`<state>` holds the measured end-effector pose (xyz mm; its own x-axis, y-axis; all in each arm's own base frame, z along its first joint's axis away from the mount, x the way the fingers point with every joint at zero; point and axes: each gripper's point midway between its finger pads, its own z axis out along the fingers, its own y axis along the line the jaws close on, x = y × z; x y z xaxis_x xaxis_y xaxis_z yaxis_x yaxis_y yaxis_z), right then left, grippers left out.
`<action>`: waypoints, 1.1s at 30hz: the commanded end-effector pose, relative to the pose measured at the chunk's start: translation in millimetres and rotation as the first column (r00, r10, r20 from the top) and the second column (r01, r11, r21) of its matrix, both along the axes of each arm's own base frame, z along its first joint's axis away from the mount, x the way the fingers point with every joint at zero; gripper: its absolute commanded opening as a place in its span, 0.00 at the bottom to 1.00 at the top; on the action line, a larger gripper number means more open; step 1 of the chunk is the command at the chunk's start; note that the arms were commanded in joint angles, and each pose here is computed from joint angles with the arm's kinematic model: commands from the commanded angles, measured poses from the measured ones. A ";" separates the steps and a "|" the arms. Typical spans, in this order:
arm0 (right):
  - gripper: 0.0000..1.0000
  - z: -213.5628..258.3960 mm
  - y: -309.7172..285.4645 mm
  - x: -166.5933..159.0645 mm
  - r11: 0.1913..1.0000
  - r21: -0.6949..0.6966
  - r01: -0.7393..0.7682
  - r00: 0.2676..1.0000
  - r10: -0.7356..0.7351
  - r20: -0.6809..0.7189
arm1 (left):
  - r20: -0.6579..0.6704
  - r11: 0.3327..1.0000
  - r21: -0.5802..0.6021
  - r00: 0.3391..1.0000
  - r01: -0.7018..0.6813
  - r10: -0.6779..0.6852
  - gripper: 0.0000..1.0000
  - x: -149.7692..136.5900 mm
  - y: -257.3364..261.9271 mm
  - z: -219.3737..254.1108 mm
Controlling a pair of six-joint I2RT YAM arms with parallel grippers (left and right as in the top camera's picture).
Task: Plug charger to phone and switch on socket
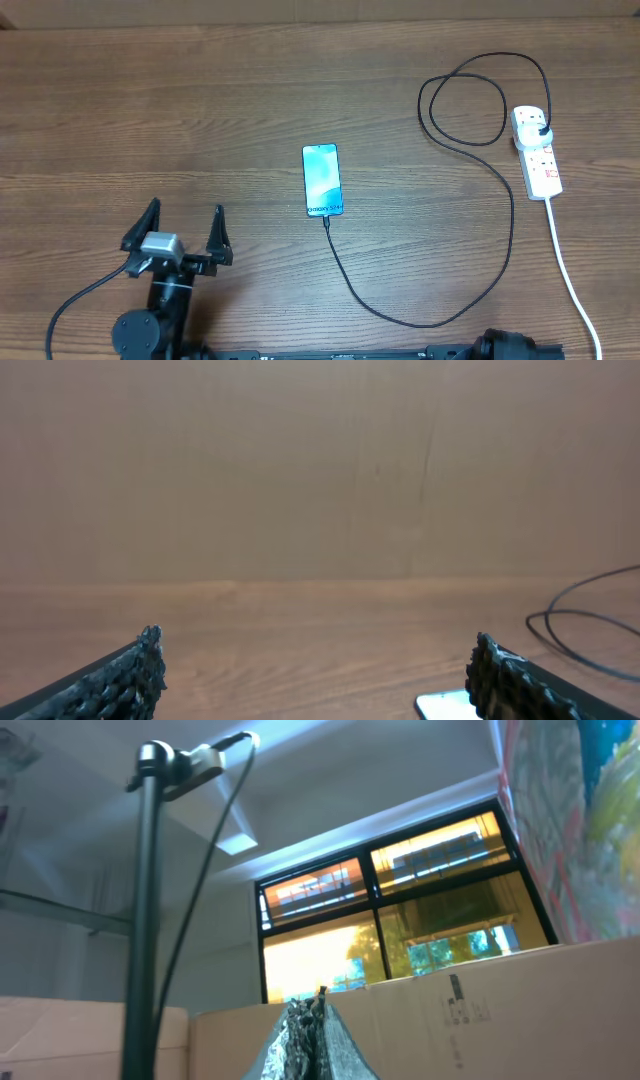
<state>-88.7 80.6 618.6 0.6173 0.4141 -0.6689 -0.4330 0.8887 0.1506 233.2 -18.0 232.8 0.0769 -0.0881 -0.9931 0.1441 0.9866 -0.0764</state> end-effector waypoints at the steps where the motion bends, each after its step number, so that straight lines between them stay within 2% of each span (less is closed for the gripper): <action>1: 0.04 -19.1 10.2 -34.2 0.999 -0.034 -0.010 0.997 0.012 0.074 | -0.006 1.000 0.008 1.000 0.006 -0.006 1.00 3.5 -0.5 -13.5; 6: 0.04 -43.6 37.7 -74.9 0.985 -0.160 -0.062 0.982 0.089 0.164 | -0.016 1.000 0.006 1.000 -0.001 0.001 1.00 6.0 1.0 -22.1; 12: 0.04 -52.9 39.7 -106.3 0.979 -0.194 -0.059 0.967 0.104 0.232 | -0.029 0.999 0.004 0.999 -0.033 0.033 1.00 6.9 6.5 -25.3; 26: 0.04 -52.4 37.9 -115.3 0.976 -0.211 -0.046 0.961 0.101 0.257 | -0.134 0.998 0.006 0.989 -0.063 0.063 1.00 7.5 11.6 -51.2; 29: 0.11 -50.6 38.7 -114.7 0.979 -0.202 -0.027 0.960 0.082 0.268 | -0.270 0.998 0.001 0.961 -0.061 0.059 1.00 3.6 11.0 -84.7; 33: 0.13 -50.1 39.3 -112.9 0.981 -0.196 -0.015 0.961 0.068 0.268 | -0.271 0.998 0.002 0.960 -0.064 0.062 1.00 3.8 11.5 -84.9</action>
<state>-203.4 120.4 567.6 0.7641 0.3330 -0.5526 -0.4888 0.8578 -0.1589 237.4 -9.6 148.4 -0.1921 -0.1123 -0.9749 0.0686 0.9895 -0.1275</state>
